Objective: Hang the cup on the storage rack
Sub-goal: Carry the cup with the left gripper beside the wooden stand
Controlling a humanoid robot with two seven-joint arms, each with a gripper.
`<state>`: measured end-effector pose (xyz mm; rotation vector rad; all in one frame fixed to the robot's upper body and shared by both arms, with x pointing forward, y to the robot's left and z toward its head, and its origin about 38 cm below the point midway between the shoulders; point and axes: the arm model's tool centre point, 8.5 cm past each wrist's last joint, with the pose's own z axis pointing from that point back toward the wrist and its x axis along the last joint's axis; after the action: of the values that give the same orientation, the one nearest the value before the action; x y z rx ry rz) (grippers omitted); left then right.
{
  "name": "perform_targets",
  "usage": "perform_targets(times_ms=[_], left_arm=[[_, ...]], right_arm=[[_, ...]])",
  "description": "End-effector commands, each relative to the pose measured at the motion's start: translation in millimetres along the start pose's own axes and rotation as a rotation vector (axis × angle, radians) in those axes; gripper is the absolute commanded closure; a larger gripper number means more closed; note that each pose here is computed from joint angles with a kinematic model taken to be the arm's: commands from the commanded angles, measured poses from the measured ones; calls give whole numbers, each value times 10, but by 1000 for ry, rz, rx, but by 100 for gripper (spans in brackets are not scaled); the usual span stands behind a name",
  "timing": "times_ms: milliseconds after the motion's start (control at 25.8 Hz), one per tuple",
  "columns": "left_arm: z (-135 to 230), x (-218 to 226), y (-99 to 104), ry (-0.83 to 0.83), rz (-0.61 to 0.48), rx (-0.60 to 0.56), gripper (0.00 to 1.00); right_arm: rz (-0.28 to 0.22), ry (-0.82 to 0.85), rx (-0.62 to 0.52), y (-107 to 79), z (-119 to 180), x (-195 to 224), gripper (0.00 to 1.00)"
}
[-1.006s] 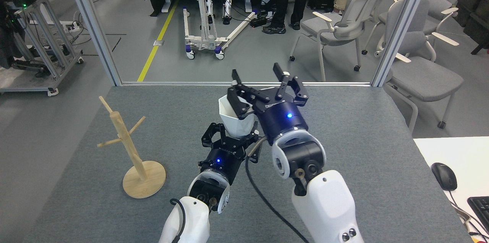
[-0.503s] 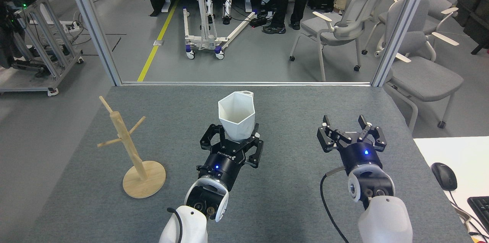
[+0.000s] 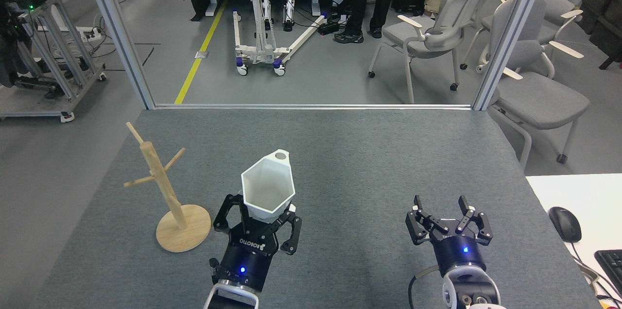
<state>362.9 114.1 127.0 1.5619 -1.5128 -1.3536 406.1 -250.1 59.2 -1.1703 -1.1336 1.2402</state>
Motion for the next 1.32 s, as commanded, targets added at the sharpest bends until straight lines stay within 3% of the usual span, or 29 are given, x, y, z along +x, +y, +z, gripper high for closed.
perform_targets(times_ms=[0,426,542,619,735,1277], left_arm=[[276,-96,-121,97,-66,-10,97],[852,-644,-301,483,-250,-58,96],[879,-851,-392,540,-264,-118,95],[925,-962,-530,578,-257,-227,95],[982,-1171,-709,596,-286,-345,95],[1064,-1933,-961,707,-337,-487,95]], right_arm=[[-5,-34,-6,1,7,137,1],[3,-69,-13,-11,3,190,1],[4,-79,-17,-15,8,234,1],[-5,-77,-42,-26,14,253,1],[-8,-76,-99,-40,27,251,1],[-6,-74,-75,140,152,255,1]])
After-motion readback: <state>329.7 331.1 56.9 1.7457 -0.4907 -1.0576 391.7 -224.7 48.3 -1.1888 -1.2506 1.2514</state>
